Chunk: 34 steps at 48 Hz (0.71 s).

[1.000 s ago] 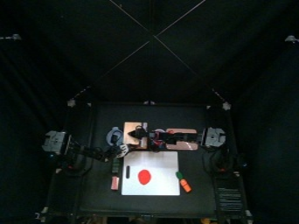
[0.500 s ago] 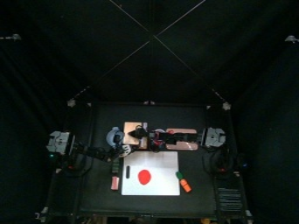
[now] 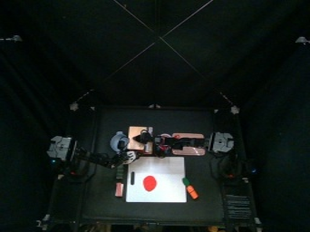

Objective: Get the cutter from the drawer then cut the dough then place the extra dough in the bowl
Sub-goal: Open the drawer

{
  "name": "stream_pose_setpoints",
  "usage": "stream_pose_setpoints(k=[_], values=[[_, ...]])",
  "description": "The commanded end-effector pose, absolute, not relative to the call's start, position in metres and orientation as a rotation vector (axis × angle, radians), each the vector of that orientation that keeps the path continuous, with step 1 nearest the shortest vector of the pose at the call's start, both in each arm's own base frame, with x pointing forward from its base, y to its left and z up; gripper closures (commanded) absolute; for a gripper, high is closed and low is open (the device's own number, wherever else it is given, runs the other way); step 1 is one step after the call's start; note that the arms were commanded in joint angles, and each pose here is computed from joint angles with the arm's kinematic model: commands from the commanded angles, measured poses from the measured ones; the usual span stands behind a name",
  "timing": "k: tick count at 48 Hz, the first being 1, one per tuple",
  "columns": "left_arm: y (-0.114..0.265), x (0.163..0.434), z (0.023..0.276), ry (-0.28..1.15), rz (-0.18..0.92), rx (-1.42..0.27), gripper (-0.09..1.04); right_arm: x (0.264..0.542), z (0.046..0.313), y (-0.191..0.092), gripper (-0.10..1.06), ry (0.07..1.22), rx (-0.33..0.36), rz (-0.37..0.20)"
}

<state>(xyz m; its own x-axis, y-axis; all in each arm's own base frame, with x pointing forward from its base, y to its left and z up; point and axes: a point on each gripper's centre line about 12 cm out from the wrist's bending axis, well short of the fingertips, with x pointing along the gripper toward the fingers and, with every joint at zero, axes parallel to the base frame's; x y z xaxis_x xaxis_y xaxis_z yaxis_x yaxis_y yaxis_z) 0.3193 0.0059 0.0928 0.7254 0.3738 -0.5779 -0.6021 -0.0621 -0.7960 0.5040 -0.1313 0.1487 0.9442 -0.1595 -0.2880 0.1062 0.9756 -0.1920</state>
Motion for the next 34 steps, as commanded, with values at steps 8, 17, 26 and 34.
stream_pose_setpoints(k=[8, 17, 26, 34], values=[[-0.030, 0.321, 0.098, 0.266, 0.732, -1.447, 0.44, 0.504, 0.142, -0.123, 0.93, 0.345, -0.179, -0.120], [-0.047, 0.321, 0.099, 0.290, 0.706, -1.461, 0.44, 0.505, 0.142, -0.123, 0.93, 0.348, -0.180, -0.120], [-0.055, 0.319, 0.102, 0.299, 0.690, -1.473, 0.44, 0.504, 0.143, -0.123, 0.93, 0.347, -0.180, -0.121], [-0.056, 0.319, 0.103, 0.301, 0.683, -1.467, 0.44, 0.504, 0.143, -0.123, 0.93, 0.347, -0.180, -0.121]])
